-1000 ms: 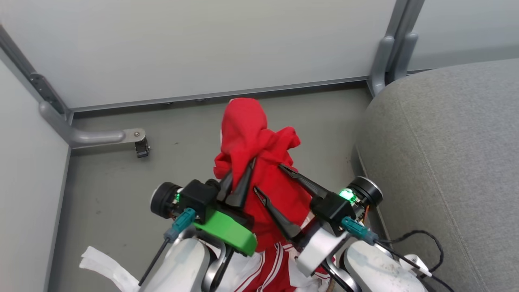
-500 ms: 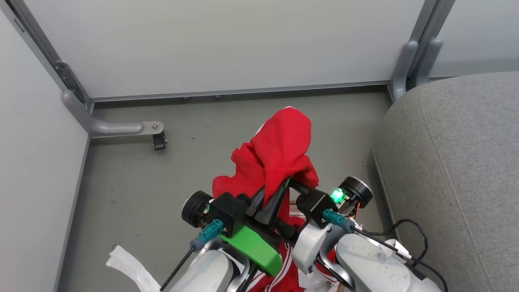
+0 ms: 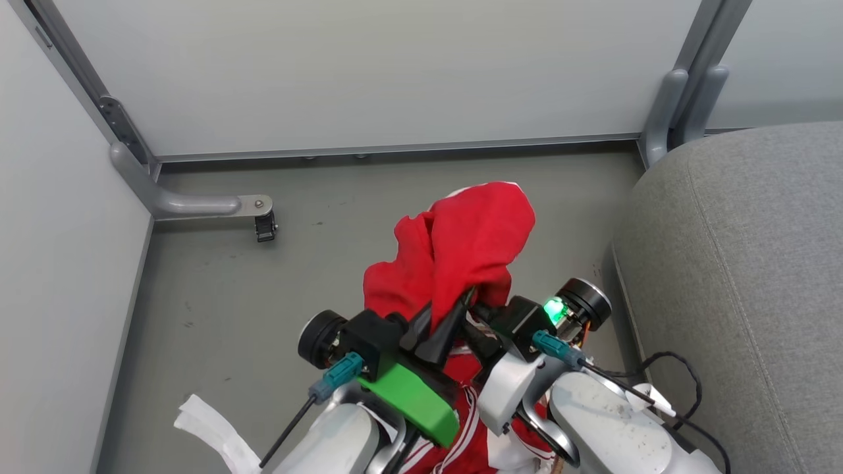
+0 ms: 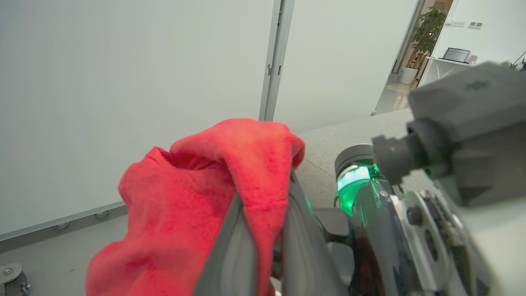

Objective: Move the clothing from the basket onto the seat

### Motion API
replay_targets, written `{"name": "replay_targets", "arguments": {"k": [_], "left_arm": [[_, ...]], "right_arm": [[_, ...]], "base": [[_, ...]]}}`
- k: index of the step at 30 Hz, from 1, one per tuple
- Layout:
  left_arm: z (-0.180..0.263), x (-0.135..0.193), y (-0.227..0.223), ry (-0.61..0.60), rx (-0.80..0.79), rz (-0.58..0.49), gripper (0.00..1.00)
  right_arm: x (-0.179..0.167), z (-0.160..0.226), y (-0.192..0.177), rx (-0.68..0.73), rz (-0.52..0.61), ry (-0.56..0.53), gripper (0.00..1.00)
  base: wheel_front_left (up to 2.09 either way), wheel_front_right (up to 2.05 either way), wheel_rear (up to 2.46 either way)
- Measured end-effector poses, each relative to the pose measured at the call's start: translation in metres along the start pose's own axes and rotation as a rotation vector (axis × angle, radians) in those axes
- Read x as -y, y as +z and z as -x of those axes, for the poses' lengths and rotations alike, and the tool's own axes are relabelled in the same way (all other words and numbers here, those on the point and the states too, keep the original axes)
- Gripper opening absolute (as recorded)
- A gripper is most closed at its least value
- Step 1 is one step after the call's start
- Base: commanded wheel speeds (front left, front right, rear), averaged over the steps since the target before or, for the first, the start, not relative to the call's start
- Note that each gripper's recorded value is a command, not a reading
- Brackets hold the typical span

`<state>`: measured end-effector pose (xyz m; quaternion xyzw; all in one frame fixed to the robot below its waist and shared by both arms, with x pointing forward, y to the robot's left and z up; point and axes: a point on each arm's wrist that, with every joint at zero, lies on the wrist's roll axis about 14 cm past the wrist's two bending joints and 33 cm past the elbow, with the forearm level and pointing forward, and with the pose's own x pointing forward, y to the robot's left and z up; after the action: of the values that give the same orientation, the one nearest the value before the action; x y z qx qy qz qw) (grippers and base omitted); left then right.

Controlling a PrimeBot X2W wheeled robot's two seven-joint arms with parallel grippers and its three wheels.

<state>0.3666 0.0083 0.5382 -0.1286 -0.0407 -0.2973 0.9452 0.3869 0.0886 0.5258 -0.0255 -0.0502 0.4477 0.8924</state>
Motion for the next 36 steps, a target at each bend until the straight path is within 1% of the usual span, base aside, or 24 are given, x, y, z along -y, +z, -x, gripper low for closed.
{"name": "replay_targets", "arguments": {"k": [1,2,3,4,11,17,19,20,21,31,36], "left_arm": [[0.000,-0.003,0.002,0.008,0.004,-0.007,0.06],[-0.001,-0.006,0.004,0.014,0.010,-0.014,0.40],[-0.002,-0.007,0.004,0.017,0.012,-0.018,0.80],[-0.002,-0.010,0.005,0.023,0.013,-0.023,1.00],[-0.015,-0.014,0.005,0.017,0.021,-0.051,1.00],[-0.032,-0.004,-0.004,-0.033,0.006,-0.057,1.00],[-0.038,0.005,-0.009,-0.065,-0.004,-0.059,1.00],[-0.045,0.015,-0.016,-0.101,-0.016,-0.054,1.00],[-0.049,0.019,-0.018,-0.118,-0.022,-0.052,1.00],[-0.076,0.074,-0.048,-0.301,-0.075,-0.014,1.00],[-0.085,0.091,-0.063,-0.366,-0.102,0.009,1.00]], "right_arm": [[0.000,0.002,-0.002,-0.006,-0.007,-0.007,0.00],[0.001,0.004,-0.004,-0.009,-0.013,-0.015,0.00],[0.004,0.007,-0.006,-0.012,-0.019,-0.028,0.00],[0.007,0.010,-0.006,-0.013,-0.024,-0.041,0.00],[0.035,0.037,-0.009,-0.011,-0.042,-0.159,0.00],[0.067,0.071,-0.006,-0.003,-0.040,-0.294,0.00],[0.075,0.082,-0.005,-0.001,-0.039,-0.337,0.00],[0.085,0.096,-0.004,-0.001,-0.033,-0.385,0.00],[0.089,0.104,-0.003,-0.001,-0.030,-0.410,0.00],[0.127,0.176,0.001,-0.021,0.003,-0.639,0.00],[0.156,0.208,0.001,-0.055,0.049,-0.734,0.00]], "base": [[0.00,0.00,0.00],[0.00,0.00,0.00],[0.00,0.00,0.00],[0.00,0.00,0.00],[0.00,0.00,0.00],[0.00,0.00,0.00],[0.00,0.00,0.00],[0.00,0.00,0.00],[0.00,0.00,0.00],[0.00,0.00,0.00],[0.00,0.00,0.00]]}}
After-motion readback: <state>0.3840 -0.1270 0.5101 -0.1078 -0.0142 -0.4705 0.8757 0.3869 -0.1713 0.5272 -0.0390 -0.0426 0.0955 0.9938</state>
